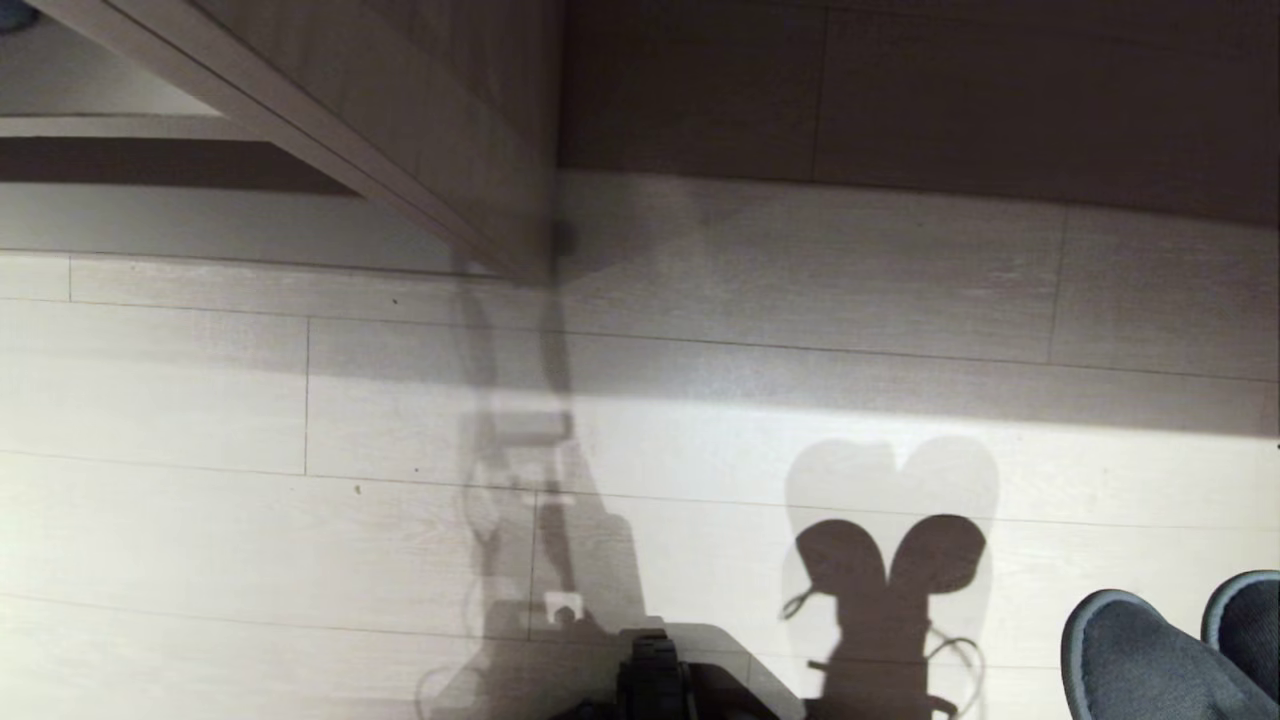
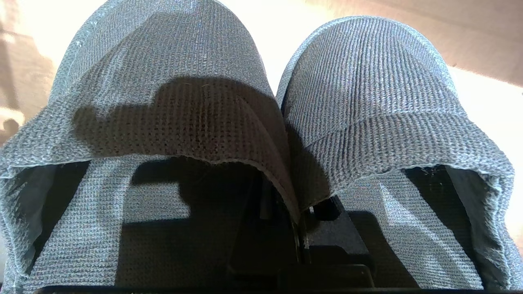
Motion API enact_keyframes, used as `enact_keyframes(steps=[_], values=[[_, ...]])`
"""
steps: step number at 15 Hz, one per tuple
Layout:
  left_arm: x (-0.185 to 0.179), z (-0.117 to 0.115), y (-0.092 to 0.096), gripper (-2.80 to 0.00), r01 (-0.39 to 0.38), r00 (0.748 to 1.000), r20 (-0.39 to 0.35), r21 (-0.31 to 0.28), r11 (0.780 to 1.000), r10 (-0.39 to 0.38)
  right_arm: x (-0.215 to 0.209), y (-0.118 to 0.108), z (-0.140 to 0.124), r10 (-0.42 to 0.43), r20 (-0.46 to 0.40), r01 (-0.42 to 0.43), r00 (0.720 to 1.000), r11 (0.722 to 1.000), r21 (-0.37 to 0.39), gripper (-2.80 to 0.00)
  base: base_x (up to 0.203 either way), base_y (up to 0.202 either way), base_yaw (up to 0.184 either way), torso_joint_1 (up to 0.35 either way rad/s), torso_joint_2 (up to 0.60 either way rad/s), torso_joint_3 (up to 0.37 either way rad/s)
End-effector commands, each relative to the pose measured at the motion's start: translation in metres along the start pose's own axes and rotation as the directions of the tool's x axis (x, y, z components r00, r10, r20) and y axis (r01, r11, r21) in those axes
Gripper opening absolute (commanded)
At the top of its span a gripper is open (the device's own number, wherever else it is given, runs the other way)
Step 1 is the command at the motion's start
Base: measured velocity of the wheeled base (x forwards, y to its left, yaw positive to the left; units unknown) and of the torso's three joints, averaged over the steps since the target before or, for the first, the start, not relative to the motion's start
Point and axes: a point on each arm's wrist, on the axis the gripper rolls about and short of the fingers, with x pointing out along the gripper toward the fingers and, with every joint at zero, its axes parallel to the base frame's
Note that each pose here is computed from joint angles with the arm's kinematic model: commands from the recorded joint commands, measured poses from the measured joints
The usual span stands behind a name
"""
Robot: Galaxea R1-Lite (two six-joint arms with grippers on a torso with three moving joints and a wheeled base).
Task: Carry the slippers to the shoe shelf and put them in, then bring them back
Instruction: Place the slippers on the floor
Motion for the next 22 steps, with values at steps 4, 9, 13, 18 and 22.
enact_keyframes(steps=[4, 9, 13, 18, 22], values=[[0.000, 0.000, 0.000, -2.80, 0.000, 1.000, 0.001, 0.000, 1.000, 0.000, 0.000, 0.000, 0.000, 0.001, -0.001, -0.001, 1.000, 1.000, -0.001, -2.80, 0.000, 0.000, 0.000, 0.003, 0.00, -0.198], [0.000, 0.000, 0.000, -2.80, 0.001, 1.000, 0.000, 0.000, 1.000, -0.001, 0.000, 0.000, 0.000, -0.002, -0.001, 0.002, 1.000, 1.000, 0.007, -2.80, 0.000, 0.000, 0.000, 0.003, 0.00, -0.184], [0.000, 0.000, 0.000, -2.80, 0.001, 1.000, 0.000, 0.003, 1.000, -0.001, -0.002, -0.002, 0.020, 0.006, 0.023, -0.007, 1.000, 1.000, 0.015, -2.80, 0.000, 0.000, 0.000, 0.001, 0.00, -0.035], [0.000, 0.000, 0.000, -2.80, 0.000, 1.000, 0.000, 0.003, 1.000, 0.000, 0.056, -0.014, 0.111, 0.033, -0.101, -0.033, 0.994, 0.999, -0.002, -2.80, 0.000, 0.000, 0.000, 0.000, 0.00, 0.000], [0.000, 0.000, 0.000, -2.80, 0.001, 1.000, 0.000, 0.003, 1.000, -0.001, 0.169, -0.020, 0.146, 0.040, -0.126, -0.043, 0.991, 0.999, -0.023, -2.80, 0.000, 0.000, 0.000, 0.000, 0.00, 0.000]])
